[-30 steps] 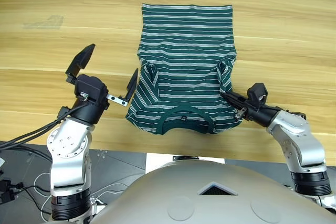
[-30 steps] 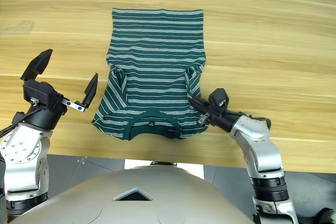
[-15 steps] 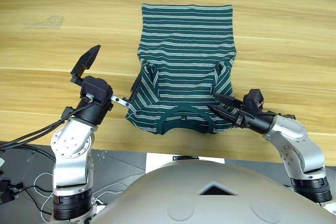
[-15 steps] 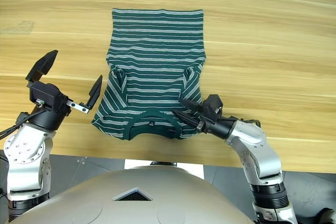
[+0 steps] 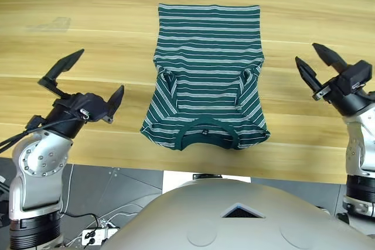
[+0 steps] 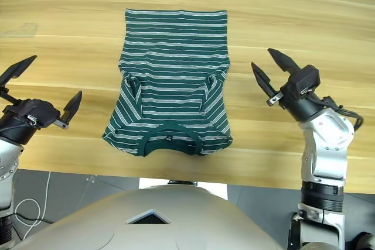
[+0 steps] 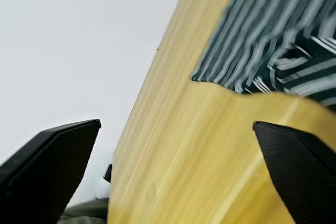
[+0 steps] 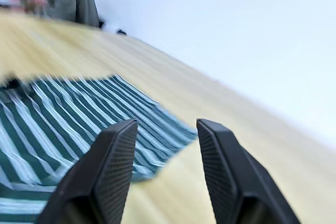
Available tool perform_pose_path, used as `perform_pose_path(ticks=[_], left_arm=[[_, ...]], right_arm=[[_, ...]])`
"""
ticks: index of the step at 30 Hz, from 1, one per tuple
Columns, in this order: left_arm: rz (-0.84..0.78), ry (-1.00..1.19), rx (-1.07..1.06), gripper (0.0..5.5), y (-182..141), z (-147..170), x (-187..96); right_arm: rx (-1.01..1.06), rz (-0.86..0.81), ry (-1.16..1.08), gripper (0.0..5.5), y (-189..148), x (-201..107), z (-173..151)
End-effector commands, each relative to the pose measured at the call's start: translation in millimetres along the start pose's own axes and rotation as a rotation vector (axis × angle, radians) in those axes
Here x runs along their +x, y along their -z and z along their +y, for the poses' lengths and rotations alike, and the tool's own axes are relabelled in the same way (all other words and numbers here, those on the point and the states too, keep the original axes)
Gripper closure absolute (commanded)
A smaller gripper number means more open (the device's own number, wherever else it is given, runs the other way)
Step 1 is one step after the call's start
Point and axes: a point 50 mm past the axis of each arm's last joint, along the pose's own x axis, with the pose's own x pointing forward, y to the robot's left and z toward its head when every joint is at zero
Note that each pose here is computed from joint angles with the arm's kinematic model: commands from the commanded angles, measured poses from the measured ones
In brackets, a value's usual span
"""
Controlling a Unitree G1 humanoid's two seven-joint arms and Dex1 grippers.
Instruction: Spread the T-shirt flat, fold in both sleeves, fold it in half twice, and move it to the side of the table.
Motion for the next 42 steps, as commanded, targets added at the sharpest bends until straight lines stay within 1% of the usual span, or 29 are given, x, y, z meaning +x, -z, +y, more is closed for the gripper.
perform_pose_path(ticks=[1,3,5,7,10,14,20,24,28,33,36,38,42], left_arm=[[-0.050,0.185,0.169,0.10,4.3,-12.5,-3.9],[-0.098,0.236,0.160,0.10,-0.8,-19.0,-2.5],[-0.137,0.315,0.190,0.10,-2.0,-29.3,-1.8],[-0.156,0.376,0.236,0.10,1.9,-36.1,-0.9],[-0.162,0.443,0.305,0.10,10.3,-41.6,-6.9],[-0.161,0.510,0.364,0.10,19.9,-45.2,-14.1],[-0.151,0.538,0.407,0.10,30.8,-48.2,-14.8],[-0.223,0.573,0.404,0.10,25.4,-62.7,-3.2],[-0.275,0.619,0.412,0.10,19.5,-70.3,3.5],[-0.268,0.723,0.381,0.10,20.7,-81.6,2.1],[-0.250,0.763,0.373,0.73,23.4,-84.0,-0.3],[-0.241,0.786,0.371,1.04,24.9,-86.2,-3.0],[-0.259,0.794,0.340,1.85,20.6,-87.8,-2.9]], right_arm=[[-0.474,0.019,-0.402,3.42,14.3,-12.4,24.4],[-0.550,0.001,-0.591,3.42,20.7,-22.9,41.8],[-0.608,-0.015,-0.754,3.42,28.2,-34.7,52.4],[-0.638,-0.011,-0.848,3.42,35.5,-43.1,54.5],[-0.636,0.010,-0.909,3.42,44.8,-52.1,52.9],[-0.605,-0.003,-0.938,3.42,47.7,-60.3,60.1],[-0.601,-0.049,-0.906,3.42,46.7,-45.4,65.8],[-0.618,-0.087,-0.898,3.42,44.9,-31.5,69.4],[-0.618,-0.102,-0.897,3.42,44.4,-28.0,72.1],[-0.615,-0.107,-0.890,3.42,44.9,-25.1,72.6],[-0.623,-0.110,-0.890,3.38,45.1,-22.4,72.2],[-0.621,-0.106,-0.891,3.38,45.8,-22.6,72.9],[-0.616,-0.107,-0.890,4.14,46.2,-23.3,74.6]])
